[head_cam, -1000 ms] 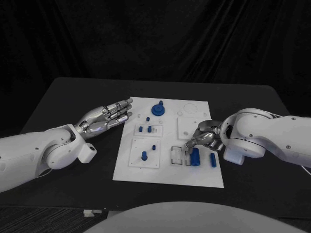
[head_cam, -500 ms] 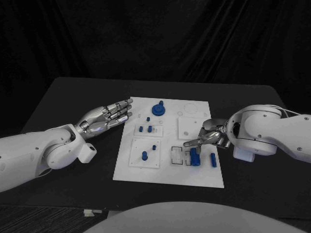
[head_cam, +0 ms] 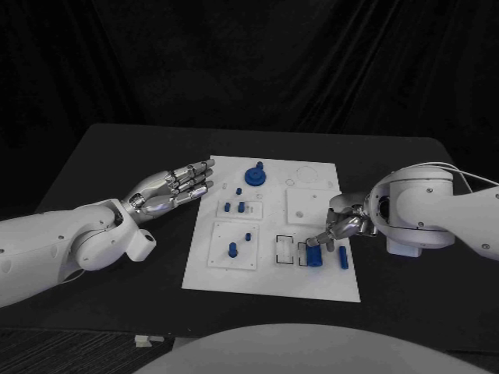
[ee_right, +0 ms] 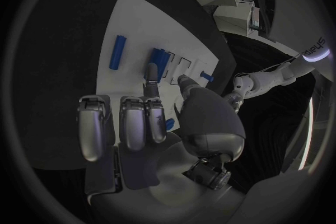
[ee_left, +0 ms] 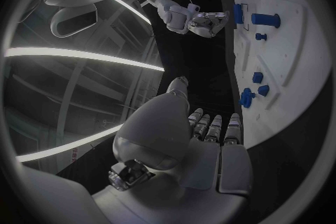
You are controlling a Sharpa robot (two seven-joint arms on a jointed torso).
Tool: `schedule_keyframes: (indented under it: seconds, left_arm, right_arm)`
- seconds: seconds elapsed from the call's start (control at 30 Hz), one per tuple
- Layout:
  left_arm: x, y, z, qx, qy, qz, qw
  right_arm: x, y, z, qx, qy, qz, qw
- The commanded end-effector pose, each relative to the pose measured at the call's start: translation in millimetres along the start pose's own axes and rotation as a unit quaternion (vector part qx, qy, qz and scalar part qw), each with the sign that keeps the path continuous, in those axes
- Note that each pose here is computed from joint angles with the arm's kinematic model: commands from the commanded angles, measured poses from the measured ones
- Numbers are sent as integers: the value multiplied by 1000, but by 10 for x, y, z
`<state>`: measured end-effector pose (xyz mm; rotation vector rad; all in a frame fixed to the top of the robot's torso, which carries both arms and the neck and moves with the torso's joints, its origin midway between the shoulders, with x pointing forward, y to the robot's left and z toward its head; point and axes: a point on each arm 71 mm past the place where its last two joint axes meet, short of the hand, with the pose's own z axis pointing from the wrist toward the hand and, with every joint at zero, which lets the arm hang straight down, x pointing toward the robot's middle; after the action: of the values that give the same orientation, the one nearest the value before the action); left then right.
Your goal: Assemble the parts on the task board
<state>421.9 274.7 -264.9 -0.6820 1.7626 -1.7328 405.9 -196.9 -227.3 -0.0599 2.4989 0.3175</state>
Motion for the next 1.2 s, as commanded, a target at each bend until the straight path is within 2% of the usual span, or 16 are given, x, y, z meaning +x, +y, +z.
schedule_keyframes:
  seconds: [0.03,0.7,1.2]
  left_arm:
    - [23,-3,14,3,7,-9,1000]
    - [50,6,33,-1,19,-17,1000]
    - [52,4,35,0,19,-16,1000]
  right_arm:
    - [46,-25,29,15,7,-23,1000]
    - [208,-28,270,25,16,-9,1000]
    - [216,-23,340,31,14,-21,999]
